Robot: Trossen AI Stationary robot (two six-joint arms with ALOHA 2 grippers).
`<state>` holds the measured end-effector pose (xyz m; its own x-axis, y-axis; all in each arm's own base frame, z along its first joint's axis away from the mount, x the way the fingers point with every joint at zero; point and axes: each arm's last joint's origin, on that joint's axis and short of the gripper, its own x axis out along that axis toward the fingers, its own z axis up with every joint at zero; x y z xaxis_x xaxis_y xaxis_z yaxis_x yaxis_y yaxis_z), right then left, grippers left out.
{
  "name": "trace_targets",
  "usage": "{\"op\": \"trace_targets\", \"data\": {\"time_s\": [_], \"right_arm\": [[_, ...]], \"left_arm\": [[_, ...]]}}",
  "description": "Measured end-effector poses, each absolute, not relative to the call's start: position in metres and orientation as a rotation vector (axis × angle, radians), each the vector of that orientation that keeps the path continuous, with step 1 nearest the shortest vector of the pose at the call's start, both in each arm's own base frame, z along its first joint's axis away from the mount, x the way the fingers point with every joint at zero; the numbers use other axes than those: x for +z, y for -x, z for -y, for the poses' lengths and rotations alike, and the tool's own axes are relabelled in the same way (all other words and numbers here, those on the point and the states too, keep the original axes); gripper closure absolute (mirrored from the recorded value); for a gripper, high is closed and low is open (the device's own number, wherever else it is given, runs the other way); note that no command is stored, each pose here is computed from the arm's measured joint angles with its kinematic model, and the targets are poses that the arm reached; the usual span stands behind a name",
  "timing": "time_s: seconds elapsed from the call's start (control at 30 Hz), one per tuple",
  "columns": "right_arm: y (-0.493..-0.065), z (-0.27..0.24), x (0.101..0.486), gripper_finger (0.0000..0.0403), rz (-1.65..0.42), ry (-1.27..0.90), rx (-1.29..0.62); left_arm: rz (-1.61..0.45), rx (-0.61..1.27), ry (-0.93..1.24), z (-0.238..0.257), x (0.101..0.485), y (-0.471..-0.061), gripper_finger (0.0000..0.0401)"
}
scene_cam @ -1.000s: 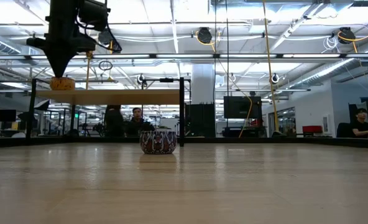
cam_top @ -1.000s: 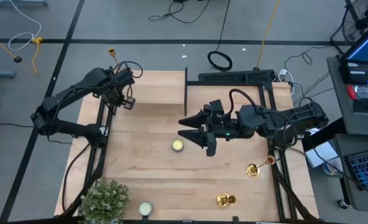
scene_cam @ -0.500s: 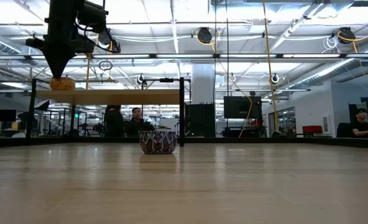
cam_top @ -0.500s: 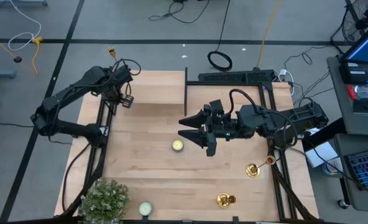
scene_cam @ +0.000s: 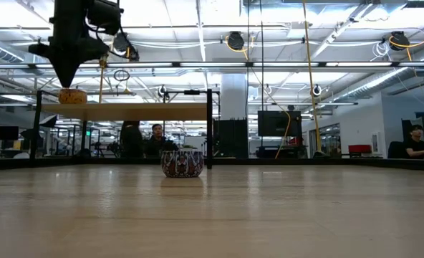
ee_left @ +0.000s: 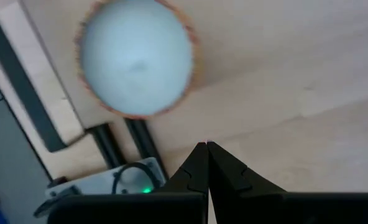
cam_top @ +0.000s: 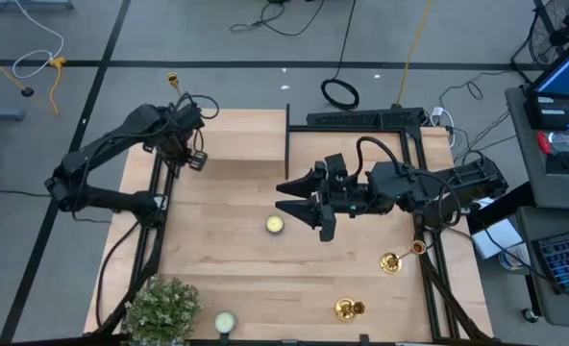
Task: Pick & Place candle stick holders
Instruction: Put the top gold candle holder on the shelf
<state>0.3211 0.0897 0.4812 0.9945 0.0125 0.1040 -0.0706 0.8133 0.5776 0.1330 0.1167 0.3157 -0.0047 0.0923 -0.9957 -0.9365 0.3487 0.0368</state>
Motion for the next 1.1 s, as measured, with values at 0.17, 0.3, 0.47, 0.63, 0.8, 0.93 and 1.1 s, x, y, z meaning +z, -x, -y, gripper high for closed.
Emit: {"op": "trace_targets", "data": {"time_s": [0.17, 0.3, 0.47, 0.63, 0.8, 0.93, 1.1], "right_arm": [[-0.321, -0.090, 0.482, 0.0165, 0.104, -0.612, 0.046], [-0.321, -0.090, 0.484, 0.0165, 0.126, -0.602, 0.051], [-0.321, -0.090, 0.485, 0.0165, 0.131, -0.600, 0.053], [-0.321, -0.090, 0.484, 0.0165, 0.131, -0.601, 0.052], [-0.321, -0.090, 0.485, 0.0165, 0.132, -0.596, 0.051], [-0.321, -0.089, 0.486, 0.0165, 0.146, -0.584, 0.053], [-0.319, -0.092, 0.490, 0.0165, 0.183, -0.566, 0.068]], "left_arm": [[-1.225, 0.904, 0.844, -0.102, 0.324, -0.137, 0.0401], [-1.107, 0.755, 0.830, -0.088, 0.333, -0.144, 0.0401], [-0.894, 0.583, 0.778, -0.072, 0.350, -0.152, 0.0401], [-0.699, 0.420, 0.748, -0.058, 0.369, -0.157, 0.0401], [-0.568, 0.213, 0.732, -0.042, 0.385, -0.165, 0.0401], [-0.528, 0.055, 0.702, -0.024, 0.392, -0.171, 0.0400], [-0.557, -0.126, 0.651, 0.004, 0.395, -0.175, 0.0399]]}}
